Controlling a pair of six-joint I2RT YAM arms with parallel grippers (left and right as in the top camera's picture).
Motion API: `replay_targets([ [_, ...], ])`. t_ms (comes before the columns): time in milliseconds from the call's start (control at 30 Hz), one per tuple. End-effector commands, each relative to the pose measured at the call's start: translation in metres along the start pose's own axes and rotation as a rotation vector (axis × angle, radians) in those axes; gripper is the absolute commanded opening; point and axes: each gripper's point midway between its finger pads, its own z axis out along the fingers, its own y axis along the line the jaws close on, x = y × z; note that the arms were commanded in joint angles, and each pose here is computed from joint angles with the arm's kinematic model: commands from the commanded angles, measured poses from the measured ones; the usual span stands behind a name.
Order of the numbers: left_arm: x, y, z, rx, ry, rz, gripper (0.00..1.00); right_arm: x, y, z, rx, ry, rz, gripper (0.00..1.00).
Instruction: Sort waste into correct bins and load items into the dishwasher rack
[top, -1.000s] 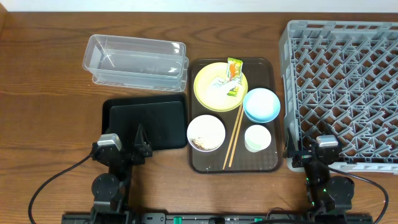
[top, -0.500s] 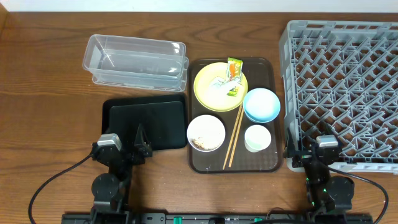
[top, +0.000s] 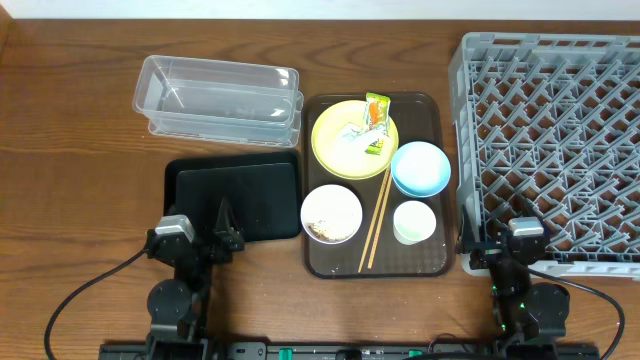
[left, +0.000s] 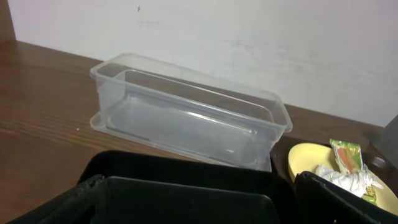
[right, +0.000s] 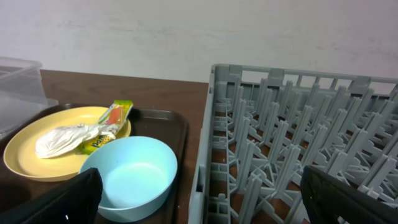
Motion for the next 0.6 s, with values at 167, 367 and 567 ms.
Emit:
replay_targets([
  [167,-0.001,0.004,-0.001,-0.026,0.025,0.024,0.97,-0.005,-0.001,-0.001,0.012,-0.009,0.046,0.99],
  [367,-0.014,0.000,0.000,-0.057,0.143,0.036,0.97,-0.024,-0.012,-0.007,0.073,0.014,0.089,0.99],
  [567,-0.028,-0.005,0.011,-0.104,0.332,0.055,0.97,-0.043,-0.019,-0.009,0.112,0.149,0.087,0.99],
])
